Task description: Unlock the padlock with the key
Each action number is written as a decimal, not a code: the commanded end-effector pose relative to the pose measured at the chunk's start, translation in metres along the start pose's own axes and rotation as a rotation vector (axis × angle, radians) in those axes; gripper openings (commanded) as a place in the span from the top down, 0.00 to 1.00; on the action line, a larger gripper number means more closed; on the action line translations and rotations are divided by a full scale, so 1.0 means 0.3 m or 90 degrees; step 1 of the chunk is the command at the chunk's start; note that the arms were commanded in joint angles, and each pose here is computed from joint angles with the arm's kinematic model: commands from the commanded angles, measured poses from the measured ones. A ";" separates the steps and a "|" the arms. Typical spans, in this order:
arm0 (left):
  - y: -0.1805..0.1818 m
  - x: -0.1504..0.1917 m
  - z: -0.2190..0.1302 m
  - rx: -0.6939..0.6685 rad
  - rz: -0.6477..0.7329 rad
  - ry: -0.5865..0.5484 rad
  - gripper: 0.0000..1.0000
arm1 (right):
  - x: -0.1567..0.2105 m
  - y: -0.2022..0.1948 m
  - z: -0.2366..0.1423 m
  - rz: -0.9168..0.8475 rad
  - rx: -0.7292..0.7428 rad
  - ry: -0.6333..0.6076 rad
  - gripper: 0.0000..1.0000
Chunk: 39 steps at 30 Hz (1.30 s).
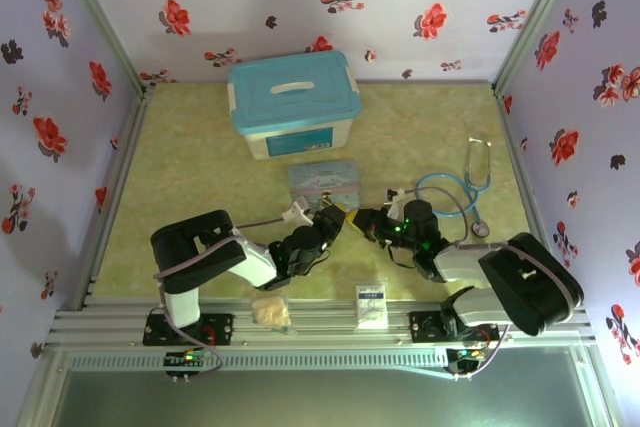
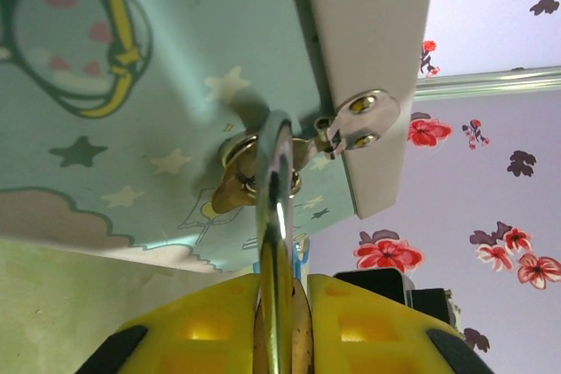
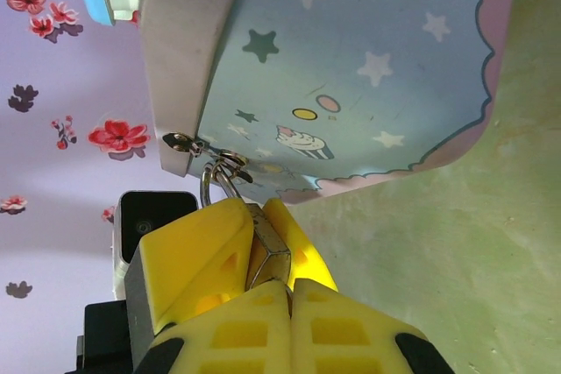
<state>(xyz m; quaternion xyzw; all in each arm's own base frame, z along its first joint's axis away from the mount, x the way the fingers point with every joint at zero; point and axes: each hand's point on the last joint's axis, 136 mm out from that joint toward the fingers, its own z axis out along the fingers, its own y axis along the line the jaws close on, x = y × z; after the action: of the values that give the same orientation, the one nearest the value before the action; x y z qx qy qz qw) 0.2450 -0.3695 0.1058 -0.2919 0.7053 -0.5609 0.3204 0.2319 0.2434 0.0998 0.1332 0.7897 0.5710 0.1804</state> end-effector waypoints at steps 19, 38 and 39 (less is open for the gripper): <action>-0.164 0.130 0.003 0.092 -0.053 0.091 1.00 | -0.086 0.224 0.030 0.116 -0.171 -0.061 1.00; -0.135 0.154 0.003 0.085 -0.069 0.104 1.00 | -0.055 0.142 0.056 -0.024 0.012 -0.043 1.00; -0.138 0.157 0.002 0.086 -0.069 0.105 1.00 | -0.053 0.159 0.062 -0.015 -0.001 -0.038 1.00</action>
<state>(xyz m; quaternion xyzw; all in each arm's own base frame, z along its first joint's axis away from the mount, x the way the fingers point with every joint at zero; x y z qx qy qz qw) 0.2564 -0.3670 0.1098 -0.3261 0.6810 -0.5700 0.3240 0.2459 0.2493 0.1077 0.1680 0.8109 0.5242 0.1985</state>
